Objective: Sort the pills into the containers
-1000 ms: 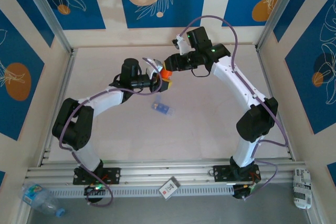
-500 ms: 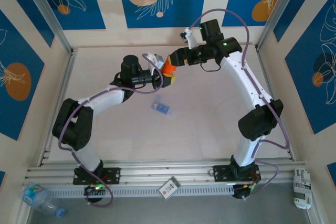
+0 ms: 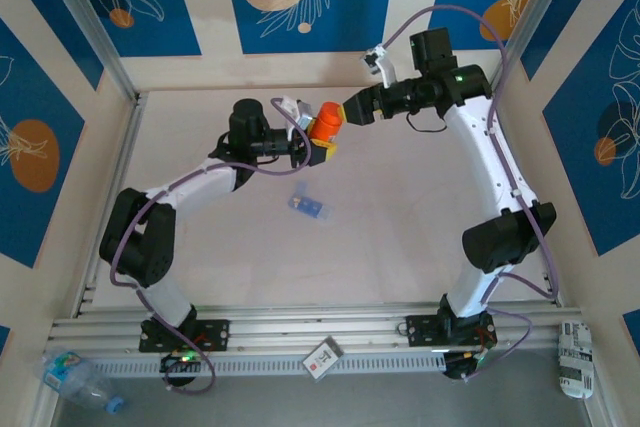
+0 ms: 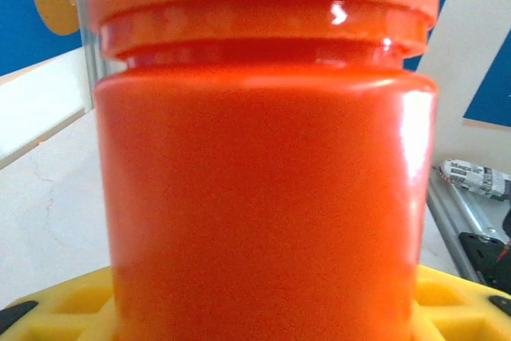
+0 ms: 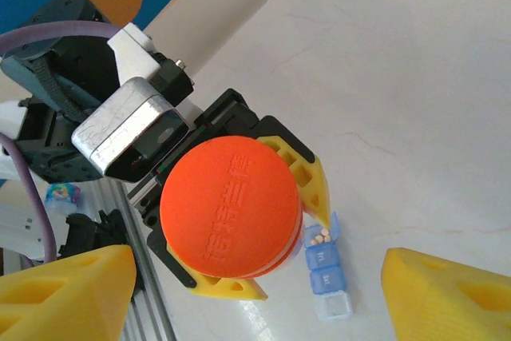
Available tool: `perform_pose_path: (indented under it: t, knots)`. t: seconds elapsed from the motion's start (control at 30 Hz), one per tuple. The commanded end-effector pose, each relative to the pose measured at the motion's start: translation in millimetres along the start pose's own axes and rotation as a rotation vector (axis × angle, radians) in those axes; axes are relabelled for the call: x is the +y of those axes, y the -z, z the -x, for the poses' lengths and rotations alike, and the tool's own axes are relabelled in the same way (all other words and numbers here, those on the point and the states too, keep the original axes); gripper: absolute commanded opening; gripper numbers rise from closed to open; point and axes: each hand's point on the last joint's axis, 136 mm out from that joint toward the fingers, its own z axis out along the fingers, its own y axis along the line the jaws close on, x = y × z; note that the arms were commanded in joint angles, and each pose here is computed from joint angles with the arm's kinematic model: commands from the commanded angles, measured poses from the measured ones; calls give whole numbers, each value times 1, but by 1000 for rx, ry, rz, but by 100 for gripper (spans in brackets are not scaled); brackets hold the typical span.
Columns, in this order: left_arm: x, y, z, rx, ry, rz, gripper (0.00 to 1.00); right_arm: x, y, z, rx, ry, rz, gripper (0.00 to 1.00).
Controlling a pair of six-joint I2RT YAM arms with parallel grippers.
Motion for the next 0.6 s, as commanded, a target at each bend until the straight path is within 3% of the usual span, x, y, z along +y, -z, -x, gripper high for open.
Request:
perform_pose_path:
  t: [0.0, 0.57]
  knots:
    - [-18, 8, 24, -19, -31, -81, 0, 10, 13, 0, 15, 64, -1, 82]
    - [-26, 8, 22, 9, 23, -154, 0, 17, -13, -8, 107, 95, 11, 83]
